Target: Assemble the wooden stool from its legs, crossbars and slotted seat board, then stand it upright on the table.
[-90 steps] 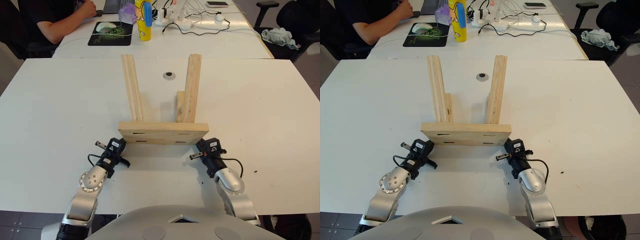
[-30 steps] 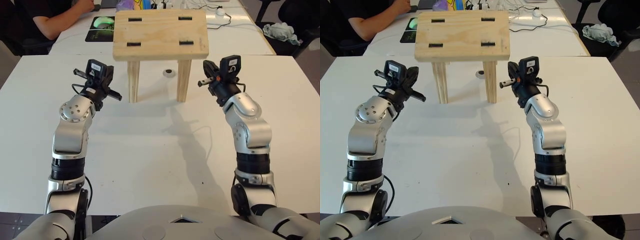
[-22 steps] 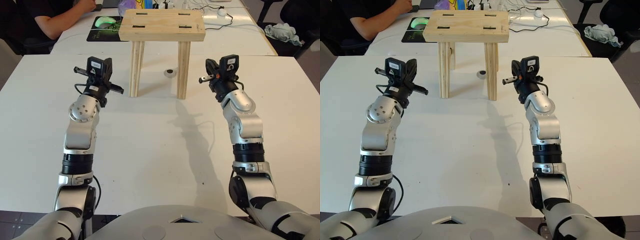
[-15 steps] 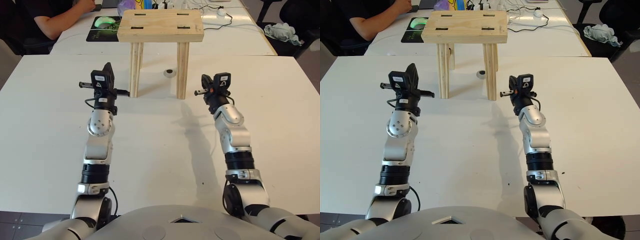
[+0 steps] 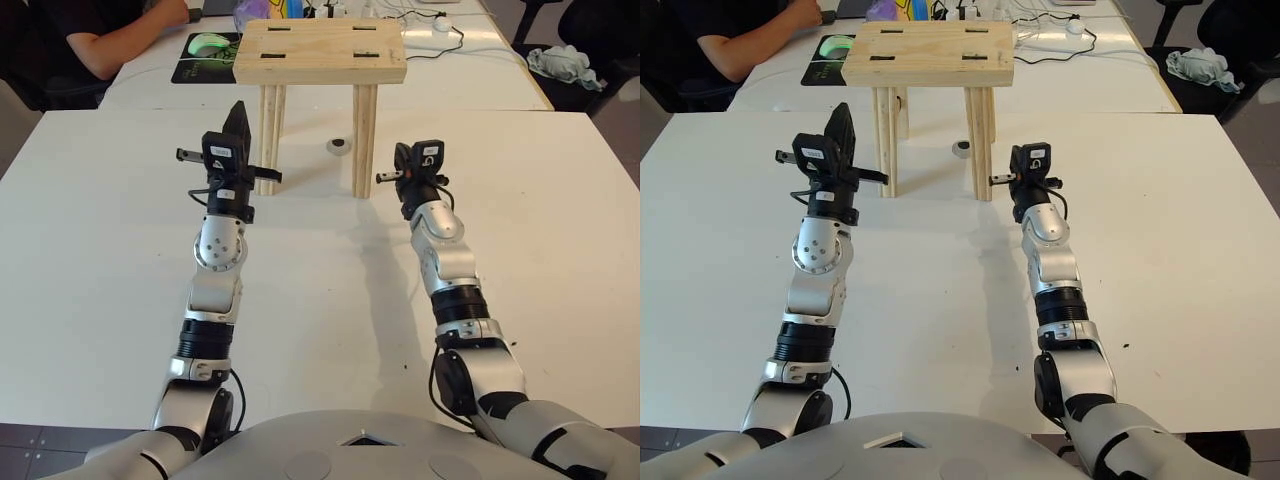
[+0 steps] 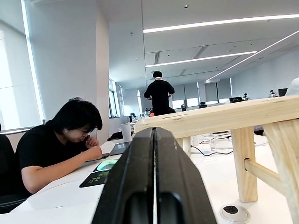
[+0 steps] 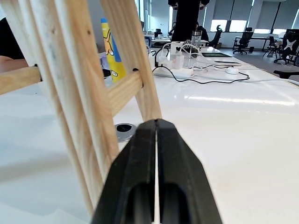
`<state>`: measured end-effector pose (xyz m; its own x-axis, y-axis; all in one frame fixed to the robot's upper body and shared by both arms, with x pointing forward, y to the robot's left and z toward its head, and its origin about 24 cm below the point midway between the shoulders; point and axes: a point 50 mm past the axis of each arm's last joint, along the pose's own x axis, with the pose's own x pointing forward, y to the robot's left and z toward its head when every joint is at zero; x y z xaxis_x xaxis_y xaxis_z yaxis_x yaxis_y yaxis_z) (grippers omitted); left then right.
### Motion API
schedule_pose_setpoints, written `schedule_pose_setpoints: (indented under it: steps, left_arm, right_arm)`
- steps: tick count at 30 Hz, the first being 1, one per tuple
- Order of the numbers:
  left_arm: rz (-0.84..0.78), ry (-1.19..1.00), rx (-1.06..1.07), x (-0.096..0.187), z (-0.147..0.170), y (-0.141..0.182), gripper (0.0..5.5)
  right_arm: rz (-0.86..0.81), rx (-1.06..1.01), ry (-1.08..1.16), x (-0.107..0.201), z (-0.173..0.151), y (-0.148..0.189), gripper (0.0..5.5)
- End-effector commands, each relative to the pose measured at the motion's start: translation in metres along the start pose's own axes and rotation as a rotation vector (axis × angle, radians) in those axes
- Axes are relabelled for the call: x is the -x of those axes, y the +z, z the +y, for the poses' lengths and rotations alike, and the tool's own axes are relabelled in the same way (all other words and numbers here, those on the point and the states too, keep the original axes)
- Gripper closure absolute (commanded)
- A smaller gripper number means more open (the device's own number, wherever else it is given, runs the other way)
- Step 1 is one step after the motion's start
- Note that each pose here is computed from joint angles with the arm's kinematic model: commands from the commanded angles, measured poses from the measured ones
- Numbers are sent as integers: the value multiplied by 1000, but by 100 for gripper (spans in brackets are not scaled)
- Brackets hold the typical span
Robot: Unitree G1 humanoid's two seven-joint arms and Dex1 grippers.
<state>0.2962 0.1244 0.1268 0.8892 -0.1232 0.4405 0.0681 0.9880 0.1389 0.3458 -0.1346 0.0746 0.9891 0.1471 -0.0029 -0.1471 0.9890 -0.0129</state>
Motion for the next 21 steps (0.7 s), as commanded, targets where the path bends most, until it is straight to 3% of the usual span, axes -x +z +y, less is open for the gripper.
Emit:
schedule_pose_setpoints:
  steps: [1, 9, 21]
  left_arm:
    - [13, -51, 2, -3, -10, -2, 550]
    - [21, -154, 3, -7, -22, -3, 550]
    - [72, -81, -2, -5, -16, -13, 550]
  right_arm:
    - [17, 27, 6, -15, 20, 5, 546]
    - [28, 69, -97, -23, 10, 2, 546]
    - [-42, 93, -45, -20, 17, 10, 546]
